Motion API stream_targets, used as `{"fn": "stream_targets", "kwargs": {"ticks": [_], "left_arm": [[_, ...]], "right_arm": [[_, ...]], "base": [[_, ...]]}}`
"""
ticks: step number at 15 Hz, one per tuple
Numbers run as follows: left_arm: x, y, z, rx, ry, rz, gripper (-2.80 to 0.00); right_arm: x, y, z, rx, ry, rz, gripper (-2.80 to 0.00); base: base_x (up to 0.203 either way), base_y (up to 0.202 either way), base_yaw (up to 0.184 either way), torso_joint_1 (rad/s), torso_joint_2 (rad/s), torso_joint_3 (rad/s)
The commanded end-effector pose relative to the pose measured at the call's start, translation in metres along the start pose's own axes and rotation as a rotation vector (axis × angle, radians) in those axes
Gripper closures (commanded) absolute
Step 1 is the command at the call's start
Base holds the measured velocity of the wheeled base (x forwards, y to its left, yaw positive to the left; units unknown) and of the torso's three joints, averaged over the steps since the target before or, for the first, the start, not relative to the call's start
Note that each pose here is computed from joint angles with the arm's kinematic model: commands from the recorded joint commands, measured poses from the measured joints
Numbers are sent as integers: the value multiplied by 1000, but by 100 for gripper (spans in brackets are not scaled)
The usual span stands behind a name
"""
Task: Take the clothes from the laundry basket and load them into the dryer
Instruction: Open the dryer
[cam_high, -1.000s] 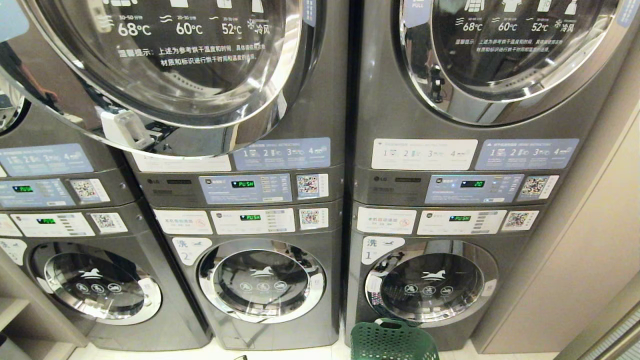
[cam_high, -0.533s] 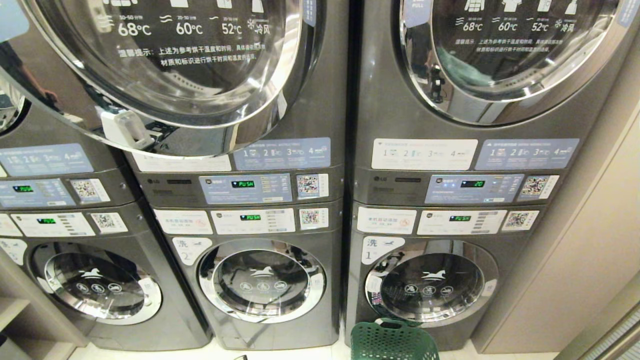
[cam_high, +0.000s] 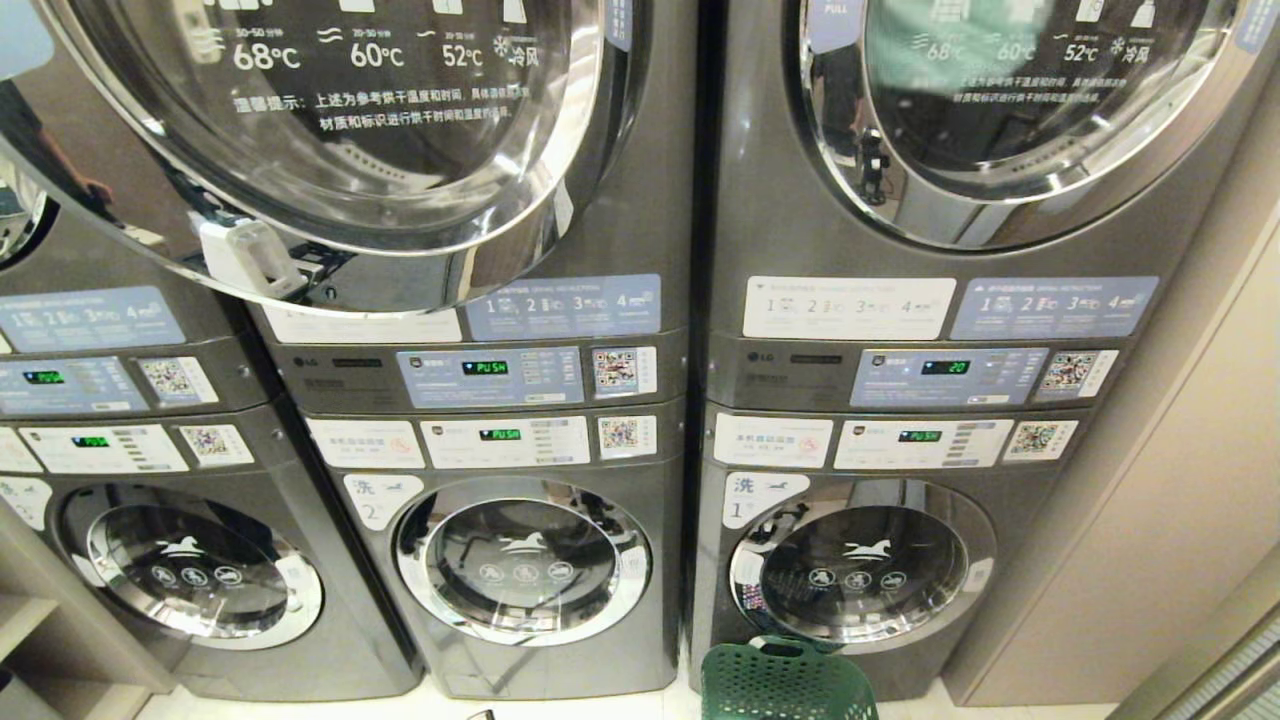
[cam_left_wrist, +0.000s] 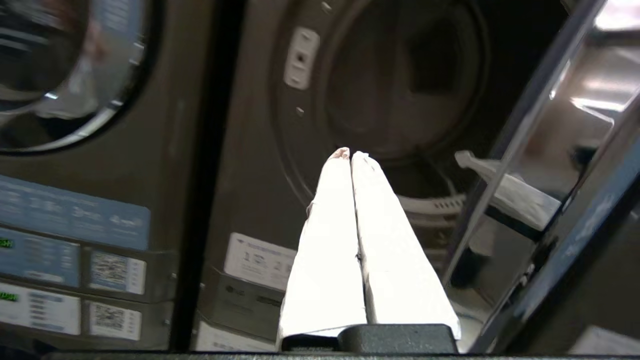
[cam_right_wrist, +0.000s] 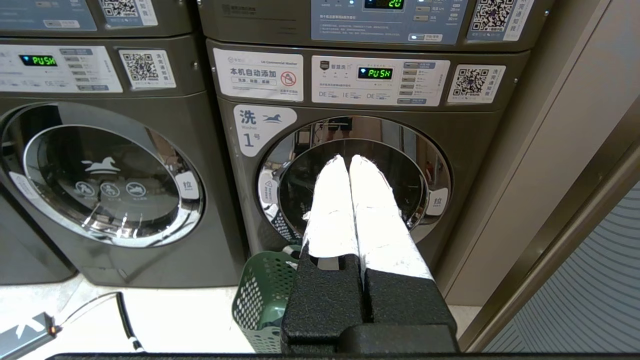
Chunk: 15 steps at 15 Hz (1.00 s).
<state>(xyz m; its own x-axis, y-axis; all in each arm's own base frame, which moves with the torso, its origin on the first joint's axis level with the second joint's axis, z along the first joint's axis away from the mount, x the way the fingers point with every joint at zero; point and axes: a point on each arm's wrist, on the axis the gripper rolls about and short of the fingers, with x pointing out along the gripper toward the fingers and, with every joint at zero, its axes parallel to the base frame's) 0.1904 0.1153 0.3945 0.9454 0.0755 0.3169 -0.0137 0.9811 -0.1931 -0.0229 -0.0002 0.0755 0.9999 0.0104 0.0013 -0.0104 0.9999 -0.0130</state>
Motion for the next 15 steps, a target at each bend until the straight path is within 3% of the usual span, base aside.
{"fn": "stream_targets", "kwargs": {"ticks": [1, 3, 7, 11, 15], "left_arm": [[9, 8, -8, -19, 56, -72, 0], [13, 9, -14, -57, 122, -208, 0], [44, 27, -25, -39, 57, -265, 0], [50, 3, -26, -58, 53, -356, 0], [32, -23, -16, -63, 40, -413, 0]], "right_arm": [[0, 0, 0, -2, 1, 0, 0], [0, 0, 0, -7, 0, 0, 0], [0, 0, 0, -5, 1, 0, 0], [0, 0, 0, -5, 0, 0, 0], [0, 0, 0, -8, 1, 0, 0]], "base": [[0, 0, 0, 0, 0, 0], [0, 0, 0, 0, 0, 0], [0, 0, 0, 0, 0, 0], [0, 0, 0, 0, 0, 0], [0, 0, 0, 0, 0, 0]]}}
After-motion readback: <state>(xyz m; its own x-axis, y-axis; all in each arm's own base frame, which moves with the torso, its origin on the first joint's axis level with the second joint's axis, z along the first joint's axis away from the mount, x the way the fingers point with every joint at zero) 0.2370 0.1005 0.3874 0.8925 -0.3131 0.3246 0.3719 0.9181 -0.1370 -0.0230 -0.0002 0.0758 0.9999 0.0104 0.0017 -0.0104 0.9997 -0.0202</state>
